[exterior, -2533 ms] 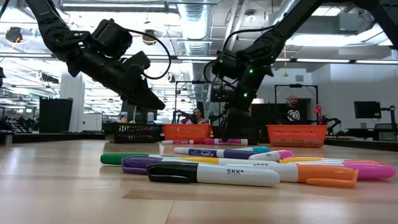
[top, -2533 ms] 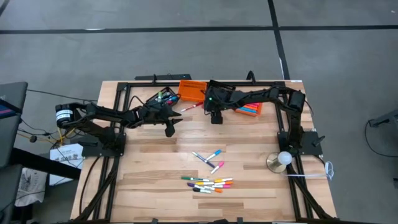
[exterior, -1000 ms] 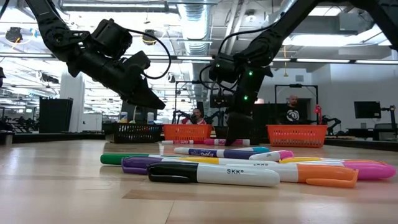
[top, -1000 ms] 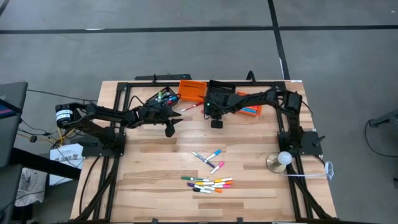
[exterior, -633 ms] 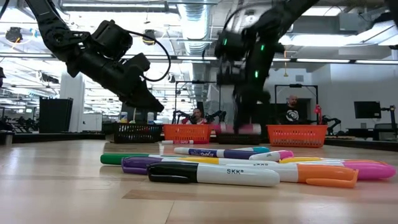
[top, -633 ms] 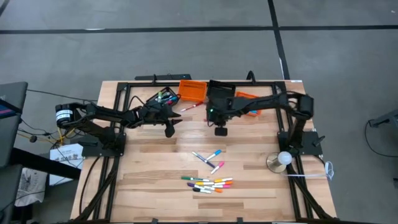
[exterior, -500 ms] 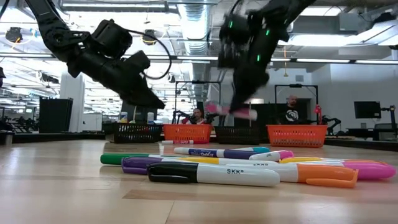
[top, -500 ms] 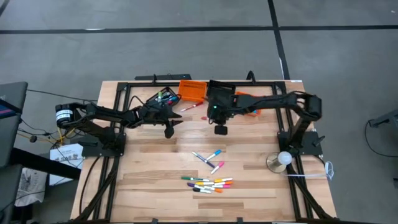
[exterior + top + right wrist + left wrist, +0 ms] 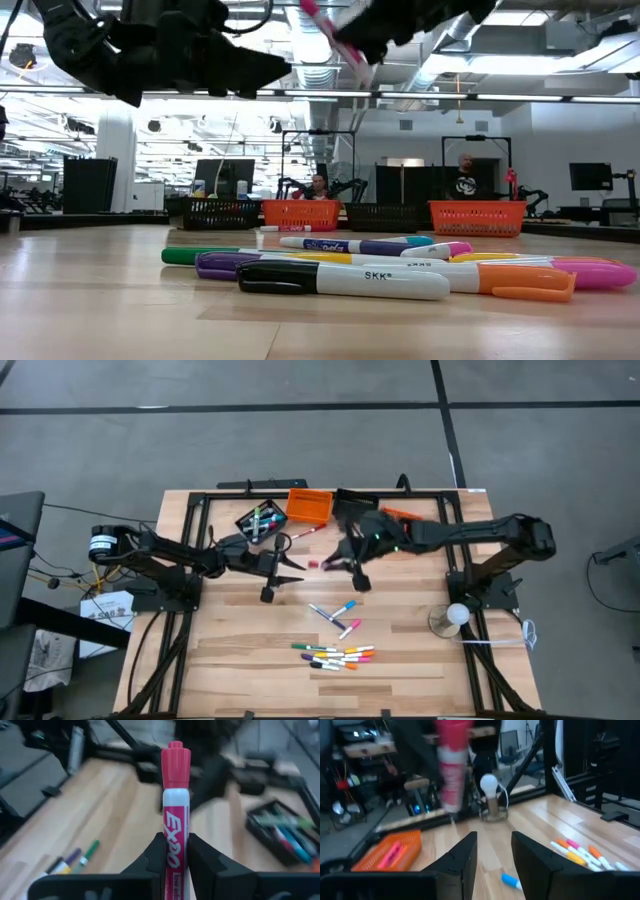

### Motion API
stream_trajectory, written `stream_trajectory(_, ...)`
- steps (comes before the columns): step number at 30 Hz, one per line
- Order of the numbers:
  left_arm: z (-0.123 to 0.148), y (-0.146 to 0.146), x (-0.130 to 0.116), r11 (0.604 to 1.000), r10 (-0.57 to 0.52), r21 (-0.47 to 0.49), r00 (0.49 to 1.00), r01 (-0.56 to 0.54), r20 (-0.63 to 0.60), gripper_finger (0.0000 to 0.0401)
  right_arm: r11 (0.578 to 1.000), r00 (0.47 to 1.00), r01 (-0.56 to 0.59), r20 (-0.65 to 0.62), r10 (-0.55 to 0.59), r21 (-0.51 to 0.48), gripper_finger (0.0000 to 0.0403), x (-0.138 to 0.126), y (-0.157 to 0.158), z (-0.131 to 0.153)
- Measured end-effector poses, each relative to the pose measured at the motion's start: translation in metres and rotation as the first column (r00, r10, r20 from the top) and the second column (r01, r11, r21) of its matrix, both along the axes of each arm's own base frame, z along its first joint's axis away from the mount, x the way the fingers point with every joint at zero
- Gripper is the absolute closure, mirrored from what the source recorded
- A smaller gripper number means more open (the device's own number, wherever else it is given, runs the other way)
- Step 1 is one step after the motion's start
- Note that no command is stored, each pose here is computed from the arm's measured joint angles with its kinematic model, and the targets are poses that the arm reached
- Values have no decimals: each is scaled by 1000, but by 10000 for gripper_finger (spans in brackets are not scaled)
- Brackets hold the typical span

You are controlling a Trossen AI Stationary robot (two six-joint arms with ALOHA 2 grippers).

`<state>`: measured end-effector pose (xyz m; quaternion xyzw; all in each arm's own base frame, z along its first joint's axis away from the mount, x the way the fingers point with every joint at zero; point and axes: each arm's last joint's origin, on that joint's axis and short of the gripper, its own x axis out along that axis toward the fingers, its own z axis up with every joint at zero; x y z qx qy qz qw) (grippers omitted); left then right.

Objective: Pick & Place Markers
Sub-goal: Put the large pink marker into the left black bin

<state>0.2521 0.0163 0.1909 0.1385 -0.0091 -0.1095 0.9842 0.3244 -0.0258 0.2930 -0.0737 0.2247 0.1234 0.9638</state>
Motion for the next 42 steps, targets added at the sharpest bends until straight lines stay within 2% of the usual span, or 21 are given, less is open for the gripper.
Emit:
stream_trajectory(5, 2, -4, 0, 1000, 8, 4, 1000, -8, 17, 273, 996, 991, -81, 105, 85, -45, 356, 4, 28, -10)
stream_trajectory(9, 1, -4, 1, 1000, 9, 5, 1000, -9, 18, 252, 994, 993, -25, 115, 38, -108, 356, 12, 37, -22)
stream_trajectory(17, 2, -6, 1, 1000, 7, 8, 1000, -8, 26, 205, 992, 993, 36, 120, -21, -125, 355, 33, 24, -47)
stream_trajectory(24, 3, -4, 1, 997, 83, 7, 996, -83, 38, 201, 985, 987, 104, 134, -85, -135, 354, 44, 9, -62)
stream_trajectory(29, 4, -4, 1, 996, 83, 5, 995, -84, 45, 212, 985, 984, 103, 157, -82, -135, 354, 47, 9, -64)
stream_trajectory(33, 4, -3, 2, 990, 139, 5, 989, -139, 46, 233, 985, 984, 95, 162, -72, -141, 353, 48, 12, -65)
stream_trajectory(42, 4, -2, 2, 984, 176, 20, 983, -177, 49, 334, 983, 983, 101, 169, -75, -154, 332, 48, 11, -64)
